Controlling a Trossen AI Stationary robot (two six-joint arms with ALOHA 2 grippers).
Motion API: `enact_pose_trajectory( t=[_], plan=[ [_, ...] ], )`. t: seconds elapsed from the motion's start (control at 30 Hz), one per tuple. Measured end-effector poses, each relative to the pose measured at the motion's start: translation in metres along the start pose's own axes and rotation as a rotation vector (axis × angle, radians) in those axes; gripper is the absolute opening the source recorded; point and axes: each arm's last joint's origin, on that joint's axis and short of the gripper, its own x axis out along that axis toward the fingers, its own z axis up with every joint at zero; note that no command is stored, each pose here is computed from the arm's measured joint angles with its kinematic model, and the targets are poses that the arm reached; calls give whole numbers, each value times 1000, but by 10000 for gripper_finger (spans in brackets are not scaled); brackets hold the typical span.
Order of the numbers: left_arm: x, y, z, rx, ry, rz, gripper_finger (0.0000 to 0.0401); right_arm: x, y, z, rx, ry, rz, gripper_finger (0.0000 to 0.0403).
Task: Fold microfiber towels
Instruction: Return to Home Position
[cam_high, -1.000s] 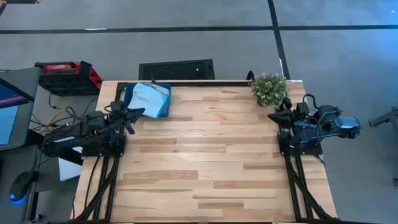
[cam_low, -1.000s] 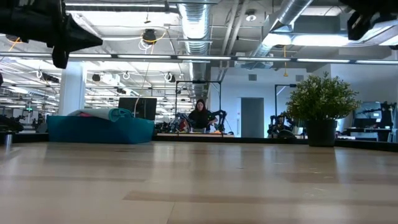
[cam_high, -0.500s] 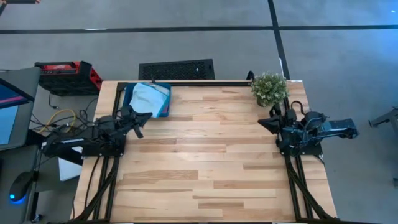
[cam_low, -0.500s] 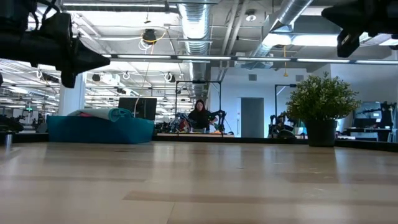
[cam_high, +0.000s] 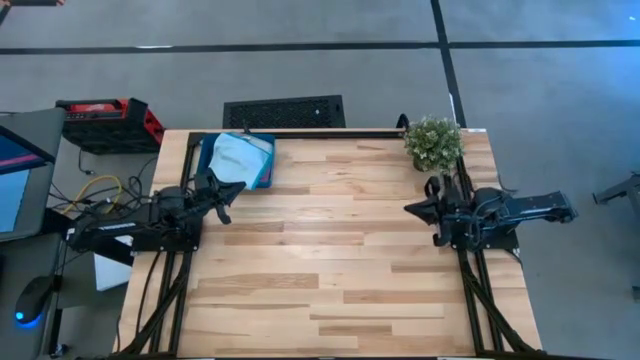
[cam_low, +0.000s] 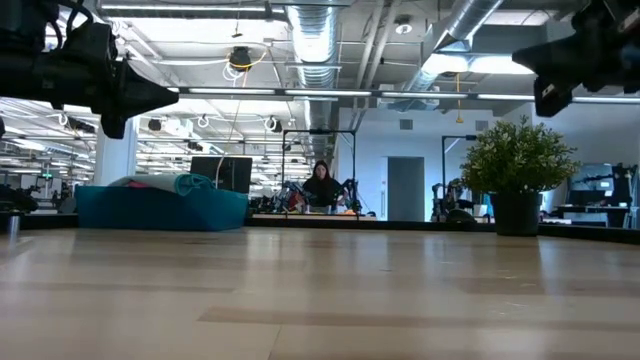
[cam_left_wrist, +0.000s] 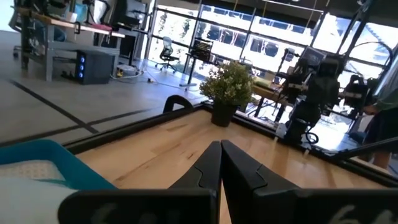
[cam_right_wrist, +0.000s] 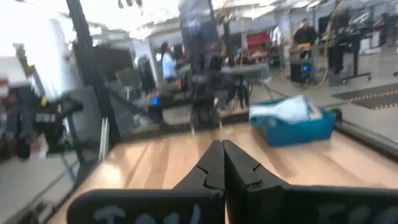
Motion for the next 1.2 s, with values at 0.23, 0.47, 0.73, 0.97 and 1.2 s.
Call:
enact_pose_trajectory(
  t=[0.23, 0.47, 0.73, 0.97, 1.2],
  plan=[
    [0, 0, 0, -3, 0, 3, 0, 4, -2, -23, -26, 32, 22, 13],
    [0, 0, 0, 2, -3, 15, 0, 5, -2, -26, -57, 45, 23, 12],
    [0, 1, 0, 5, -5, 21, 0, 5, -5, -26, 37, 42, -18, 31],
    [0, 1, 0, 50, -4, 22, 0, 5, -8, -26, 35, 38, -46, 38],
    [0, 1, 0, 50, -4, 22, 0, 5, -9, -26, 35, 38, -51, 38]
  ],
)
